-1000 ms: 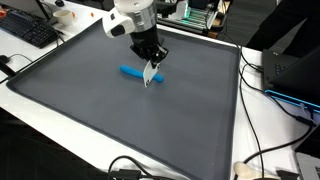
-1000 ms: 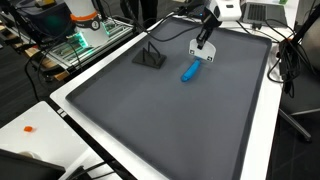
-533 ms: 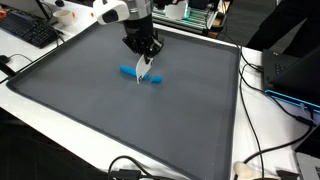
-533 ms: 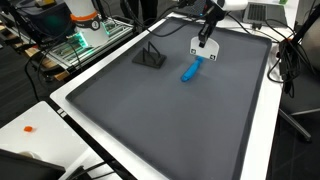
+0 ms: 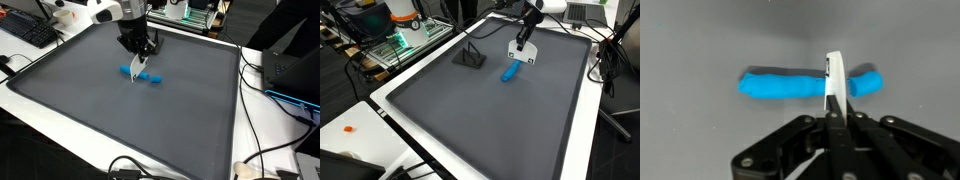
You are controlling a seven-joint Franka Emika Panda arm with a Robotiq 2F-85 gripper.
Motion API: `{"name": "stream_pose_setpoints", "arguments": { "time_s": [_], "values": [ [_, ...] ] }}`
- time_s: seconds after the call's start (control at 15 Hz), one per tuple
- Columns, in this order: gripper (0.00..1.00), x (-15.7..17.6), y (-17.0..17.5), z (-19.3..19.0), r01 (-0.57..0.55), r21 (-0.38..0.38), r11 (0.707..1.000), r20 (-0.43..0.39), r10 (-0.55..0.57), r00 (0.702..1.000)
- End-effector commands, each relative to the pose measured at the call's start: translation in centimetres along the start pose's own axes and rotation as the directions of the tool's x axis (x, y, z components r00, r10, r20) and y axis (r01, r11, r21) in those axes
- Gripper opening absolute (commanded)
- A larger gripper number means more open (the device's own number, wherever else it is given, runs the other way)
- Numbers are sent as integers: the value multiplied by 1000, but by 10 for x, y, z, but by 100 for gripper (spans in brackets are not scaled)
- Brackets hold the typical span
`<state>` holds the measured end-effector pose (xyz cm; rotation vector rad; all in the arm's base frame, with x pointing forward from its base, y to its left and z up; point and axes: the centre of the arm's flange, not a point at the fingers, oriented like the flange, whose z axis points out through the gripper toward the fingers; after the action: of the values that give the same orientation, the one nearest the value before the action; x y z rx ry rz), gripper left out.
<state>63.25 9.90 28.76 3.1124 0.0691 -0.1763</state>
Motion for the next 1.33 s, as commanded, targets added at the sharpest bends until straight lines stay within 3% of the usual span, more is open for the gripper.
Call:
{"name": "stream_pose_setpoints", "arguments": {
  "time_s": [0.0, 1.27],
  "values": [
    [1, -4, 1, 13, 10, -16, 1000, 27, -10, 1000],
    [1, 6, 1, 56, 28, -49, 998, 71, -25, 997]
  ]
}}
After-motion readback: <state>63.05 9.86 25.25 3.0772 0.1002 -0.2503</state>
